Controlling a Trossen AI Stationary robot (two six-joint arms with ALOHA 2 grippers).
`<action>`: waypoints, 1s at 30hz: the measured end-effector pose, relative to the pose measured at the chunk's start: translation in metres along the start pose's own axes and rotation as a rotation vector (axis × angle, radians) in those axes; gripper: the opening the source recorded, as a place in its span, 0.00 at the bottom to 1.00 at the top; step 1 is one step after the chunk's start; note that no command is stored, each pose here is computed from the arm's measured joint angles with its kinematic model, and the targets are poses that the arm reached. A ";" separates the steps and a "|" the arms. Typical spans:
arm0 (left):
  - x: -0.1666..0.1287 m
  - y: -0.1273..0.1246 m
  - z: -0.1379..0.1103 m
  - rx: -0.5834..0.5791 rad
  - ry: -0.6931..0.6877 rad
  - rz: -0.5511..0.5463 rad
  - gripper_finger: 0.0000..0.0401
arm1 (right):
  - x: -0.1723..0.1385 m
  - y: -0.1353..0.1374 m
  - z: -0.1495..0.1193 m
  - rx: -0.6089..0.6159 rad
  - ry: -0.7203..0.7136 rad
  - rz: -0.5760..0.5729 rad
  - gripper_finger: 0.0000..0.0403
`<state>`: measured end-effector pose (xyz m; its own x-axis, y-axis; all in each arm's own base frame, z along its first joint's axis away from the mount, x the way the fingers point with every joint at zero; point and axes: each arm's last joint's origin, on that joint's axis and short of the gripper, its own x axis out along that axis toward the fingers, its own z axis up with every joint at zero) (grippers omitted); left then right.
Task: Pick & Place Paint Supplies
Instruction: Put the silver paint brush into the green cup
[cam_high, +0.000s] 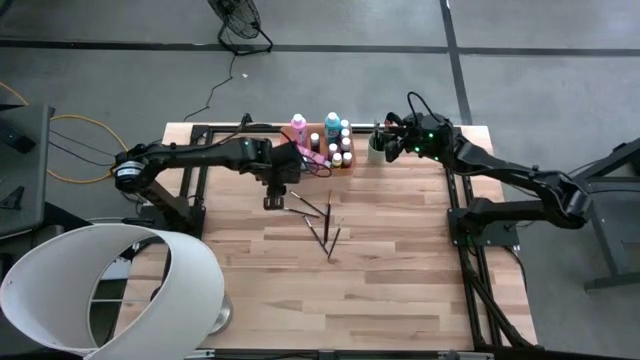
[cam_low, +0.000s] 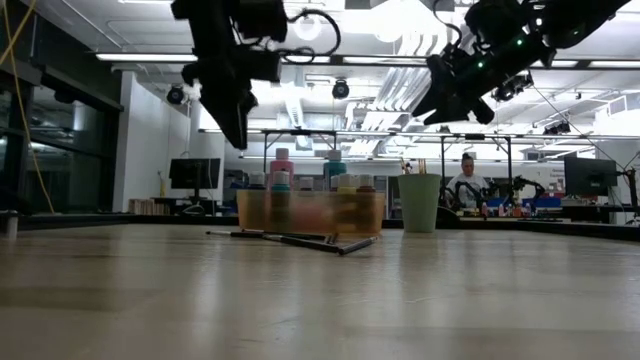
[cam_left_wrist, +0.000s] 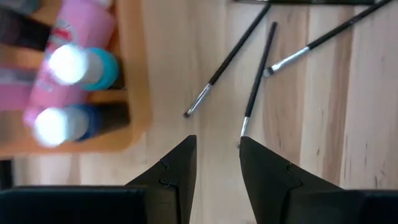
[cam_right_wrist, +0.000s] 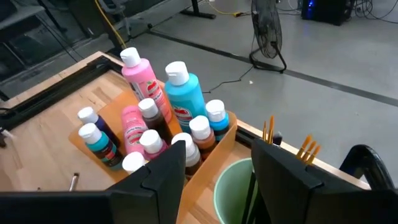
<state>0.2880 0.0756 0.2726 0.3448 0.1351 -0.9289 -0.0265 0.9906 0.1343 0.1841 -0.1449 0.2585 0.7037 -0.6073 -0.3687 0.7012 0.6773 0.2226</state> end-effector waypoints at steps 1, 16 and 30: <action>0.005 -0.001 0.000 0.010 -0.003 -0.011 0.29 | -0.001 0.000 0.000 0.000 -0.001 0.000 0.44; 0.070 -0.018 -0.044 0.075 0.023 -0.077 0.29 | -0.006 0.001 0.001 0.007 0.008 0.032 0.44; 0.102 -0.020 -0.048 0.126 0.065 -0.092 0.29 | -0.006 0.001 0.001 0.007 0.008 0.033 0.44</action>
<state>0.2785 0.0701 0.1589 0.2792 0.0490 -0.9590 0.1220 0.9888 0.0861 0.1807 -0.1405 0.2621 0.7254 -0.5816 -0.3682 0.6787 0.6937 0.2412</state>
